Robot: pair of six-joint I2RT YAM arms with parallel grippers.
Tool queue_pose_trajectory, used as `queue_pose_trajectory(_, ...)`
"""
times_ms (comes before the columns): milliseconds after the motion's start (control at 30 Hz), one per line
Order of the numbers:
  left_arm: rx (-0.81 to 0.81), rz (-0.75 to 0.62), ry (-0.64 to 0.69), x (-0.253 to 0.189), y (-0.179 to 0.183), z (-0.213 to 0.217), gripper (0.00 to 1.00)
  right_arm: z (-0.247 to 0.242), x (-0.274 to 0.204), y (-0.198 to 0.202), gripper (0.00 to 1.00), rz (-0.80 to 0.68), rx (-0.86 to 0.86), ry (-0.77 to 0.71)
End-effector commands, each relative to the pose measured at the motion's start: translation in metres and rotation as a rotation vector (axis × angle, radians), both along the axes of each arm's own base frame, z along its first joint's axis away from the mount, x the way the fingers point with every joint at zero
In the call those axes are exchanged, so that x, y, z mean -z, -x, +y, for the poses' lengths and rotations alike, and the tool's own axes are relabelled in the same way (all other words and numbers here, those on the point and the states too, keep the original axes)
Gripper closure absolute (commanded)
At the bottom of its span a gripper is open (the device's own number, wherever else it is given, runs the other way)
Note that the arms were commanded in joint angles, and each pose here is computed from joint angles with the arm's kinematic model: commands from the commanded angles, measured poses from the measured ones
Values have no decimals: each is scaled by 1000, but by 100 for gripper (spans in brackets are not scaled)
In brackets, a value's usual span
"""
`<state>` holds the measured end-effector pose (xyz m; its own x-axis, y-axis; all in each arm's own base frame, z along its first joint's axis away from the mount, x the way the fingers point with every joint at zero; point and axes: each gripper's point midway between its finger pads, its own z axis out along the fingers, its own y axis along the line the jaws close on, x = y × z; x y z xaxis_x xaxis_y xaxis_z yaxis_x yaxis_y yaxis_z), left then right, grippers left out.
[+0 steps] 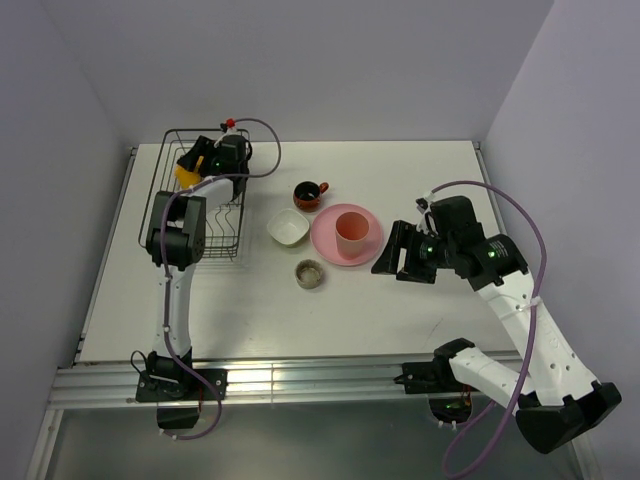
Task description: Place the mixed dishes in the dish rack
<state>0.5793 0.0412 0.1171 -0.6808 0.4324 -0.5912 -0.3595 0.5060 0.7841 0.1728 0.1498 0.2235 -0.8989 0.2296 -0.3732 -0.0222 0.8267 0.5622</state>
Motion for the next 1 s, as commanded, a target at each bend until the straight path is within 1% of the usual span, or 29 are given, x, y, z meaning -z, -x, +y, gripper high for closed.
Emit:
queue_pose_trajectory(0,-8,-70,16,-14,-3,-8,27,0,-6,-4,24,-39,13,-21)
queue_pose_trajectory(200,-8,-58,41,-10,-1,-18,25,0,-7,-4,24,-42,11,-23)
queue_pose_trajectory(233,-8,-58,46,-11,-1,-19,24,1,-7,-5,24,-42,11,-25)
queue_pose_trajectory(267,-14,-59,59,-10,0,-20,21,1,-7,-5,24,-43,9,-28)
queue_pose_trajectory(467,46,-49,176,-18,3,-44,11,4,-11,-7,24,-50,9,-41)
queue_pose_trajectory(533,92,-23,211,-20,6,-58,10,5,-14,-8,24,-53,10,-48)
queue_pose_trajectory(633,116,-21,257,-27,11,-71,6,7,-17,-9,24,-60,8,-60)
queue_pose_trajectory(667,137,-35,306,-30,9,-78,3,7,-18,-9,24,-60,9,-63)
queue_pose_trajectory(767,158,-35,368,-40,10,-87,3,8,-23,-11,24,-70,11,-73)
queue_pose_trajectory(833,157,-24,384,-46,15,-88,3,8,-28,-11,24,-80,13,-79)
queue_pose_trajectory(967,152,-56,414,-67,16,-88,3,8,-34,-10,24,-92,15,-84)
